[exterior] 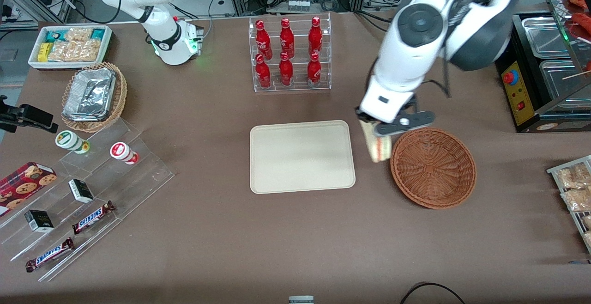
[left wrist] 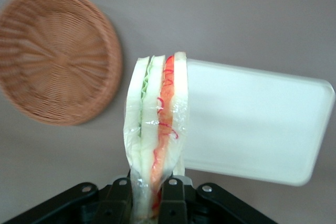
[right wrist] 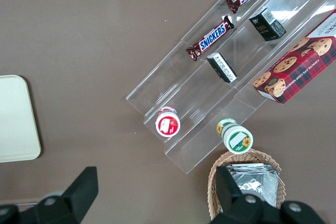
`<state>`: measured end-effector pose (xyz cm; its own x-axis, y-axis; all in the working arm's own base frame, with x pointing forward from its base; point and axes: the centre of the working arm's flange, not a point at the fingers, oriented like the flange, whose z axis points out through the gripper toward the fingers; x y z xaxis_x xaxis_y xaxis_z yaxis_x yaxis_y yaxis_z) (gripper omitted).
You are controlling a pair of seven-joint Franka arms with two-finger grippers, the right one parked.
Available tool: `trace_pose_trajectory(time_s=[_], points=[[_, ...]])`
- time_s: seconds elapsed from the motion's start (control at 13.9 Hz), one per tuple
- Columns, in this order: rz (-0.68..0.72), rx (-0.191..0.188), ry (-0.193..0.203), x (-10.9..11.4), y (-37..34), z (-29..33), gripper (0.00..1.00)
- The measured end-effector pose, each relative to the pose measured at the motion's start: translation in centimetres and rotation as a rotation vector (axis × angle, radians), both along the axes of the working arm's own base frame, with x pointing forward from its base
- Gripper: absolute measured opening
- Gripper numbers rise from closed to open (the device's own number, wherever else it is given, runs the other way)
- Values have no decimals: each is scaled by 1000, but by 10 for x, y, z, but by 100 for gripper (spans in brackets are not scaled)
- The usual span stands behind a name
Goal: Place sandwich from basket to tray
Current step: 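Lift the sandwich and carry it over the cream tray, then lower the sandwich onto the tray and open the left gripper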
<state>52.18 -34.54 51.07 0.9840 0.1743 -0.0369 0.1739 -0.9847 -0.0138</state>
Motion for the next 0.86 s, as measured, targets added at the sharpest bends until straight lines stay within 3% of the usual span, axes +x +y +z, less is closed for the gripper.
trace_pose_trajectory(time_s=[0.29, 0.65, 0.86], points=[[-119, -104, 34, -2, -83, -64, 17], [-223, -99, 50, -17, -142, -159, 17], [-201, -56, 45, -19, -151, -204, 17]])
